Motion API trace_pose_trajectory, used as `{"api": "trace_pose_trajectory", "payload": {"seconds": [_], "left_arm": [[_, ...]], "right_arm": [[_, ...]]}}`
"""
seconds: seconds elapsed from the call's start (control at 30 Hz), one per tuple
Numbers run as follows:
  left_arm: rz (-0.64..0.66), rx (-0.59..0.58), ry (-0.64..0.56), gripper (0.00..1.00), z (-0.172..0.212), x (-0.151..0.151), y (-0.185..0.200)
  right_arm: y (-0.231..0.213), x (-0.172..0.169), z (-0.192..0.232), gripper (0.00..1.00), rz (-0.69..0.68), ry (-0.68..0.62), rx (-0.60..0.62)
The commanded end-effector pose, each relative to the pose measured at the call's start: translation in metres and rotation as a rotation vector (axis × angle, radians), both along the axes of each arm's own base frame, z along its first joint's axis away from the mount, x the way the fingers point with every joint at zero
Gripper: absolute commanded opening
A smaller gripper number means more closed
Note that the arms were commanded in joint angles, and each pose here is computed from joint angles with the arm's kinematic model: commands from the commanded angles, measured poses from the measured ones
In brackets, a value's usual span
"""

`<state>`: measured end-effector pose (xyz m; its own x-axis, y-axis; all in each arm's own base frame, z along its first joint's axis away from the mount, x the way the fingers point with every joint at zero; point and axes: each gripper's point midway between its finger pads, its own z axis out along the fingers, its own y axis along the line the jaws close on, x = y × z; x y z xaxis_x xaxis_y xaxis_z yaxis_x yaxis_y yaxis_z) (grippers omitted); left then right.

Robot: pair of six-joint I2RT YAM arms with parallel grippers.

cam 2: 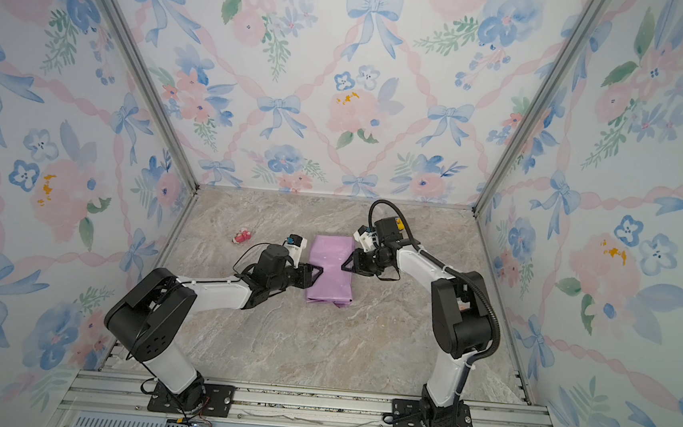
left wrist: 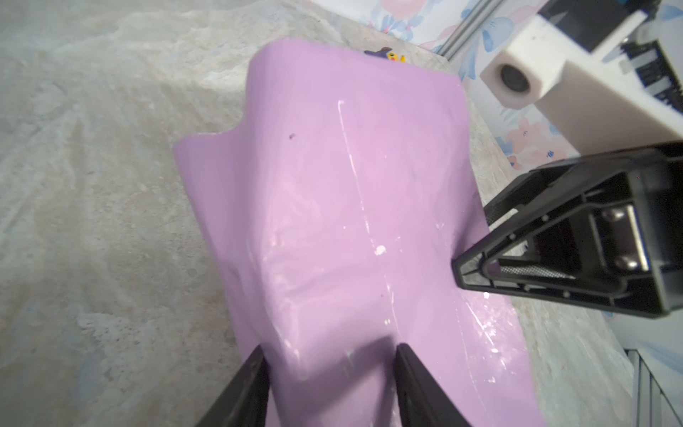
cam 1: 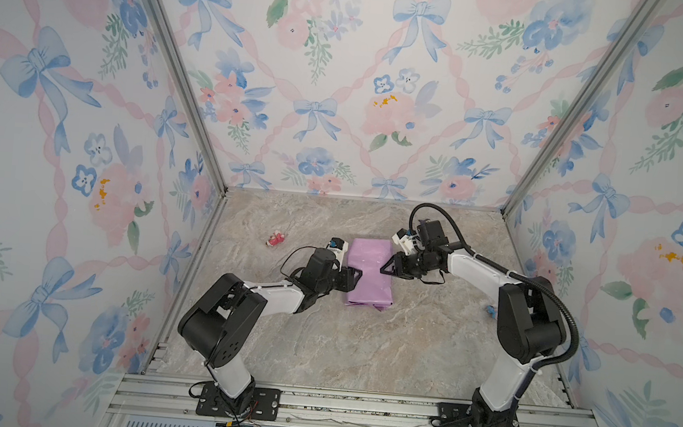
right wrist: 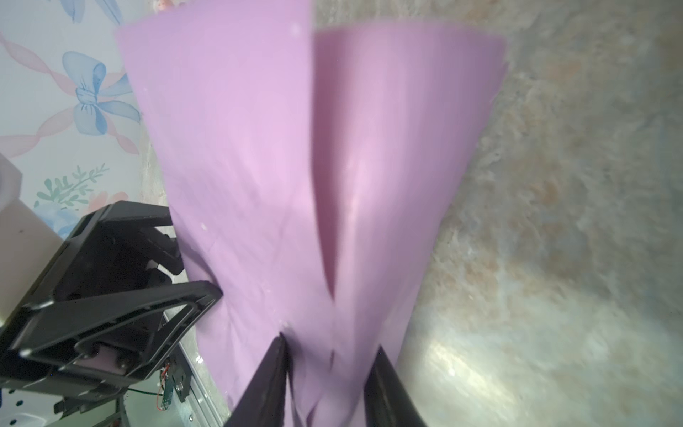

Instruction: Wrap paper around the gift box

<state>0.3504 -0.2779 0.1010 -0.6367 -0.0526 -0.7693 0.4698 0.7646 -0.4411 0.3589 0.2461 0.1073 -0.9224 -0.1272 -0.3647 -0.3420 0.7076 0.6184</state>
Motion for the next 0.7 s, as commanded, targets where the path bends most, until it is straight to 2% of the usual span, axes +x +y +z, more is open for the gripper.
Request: {"api": "trace_pose_trajectory", "payload": {"seconds": [0.0,0.23,0.4,0.53,0.67], "left_arm": [[-0.228,-0.019,-0.237,0.52,0.033,-0.031,-0.039],[-0.308,0.116,-0.432,0.45,0.019,-0.066,-0.041],[-0.32,0.147,-0.557,0.44,0.01,-0.096,-0.035],[-0.282,0.18,-0.582,0.46,0.0,-0.11,-0.025],[-0.252,0.199,-0.551,0.48,-0.016,-0.118,-0.012]], "right_arm": [[0.034,-0.017,0.037,0.29,0.171,-0.241,0.116],[0.022,-0.049,0.028,0.25,0.235,-0.475,0.029],[0.012,-0.076,0.022,0.28,0.266,-0.627,-0.059],[0.002,-0.096,-0.001,0.27,0.274,-0.646,-0.13],[-0.011,-0.108,-0.018,0.3,0.242,-0.636,-0.162]]}}
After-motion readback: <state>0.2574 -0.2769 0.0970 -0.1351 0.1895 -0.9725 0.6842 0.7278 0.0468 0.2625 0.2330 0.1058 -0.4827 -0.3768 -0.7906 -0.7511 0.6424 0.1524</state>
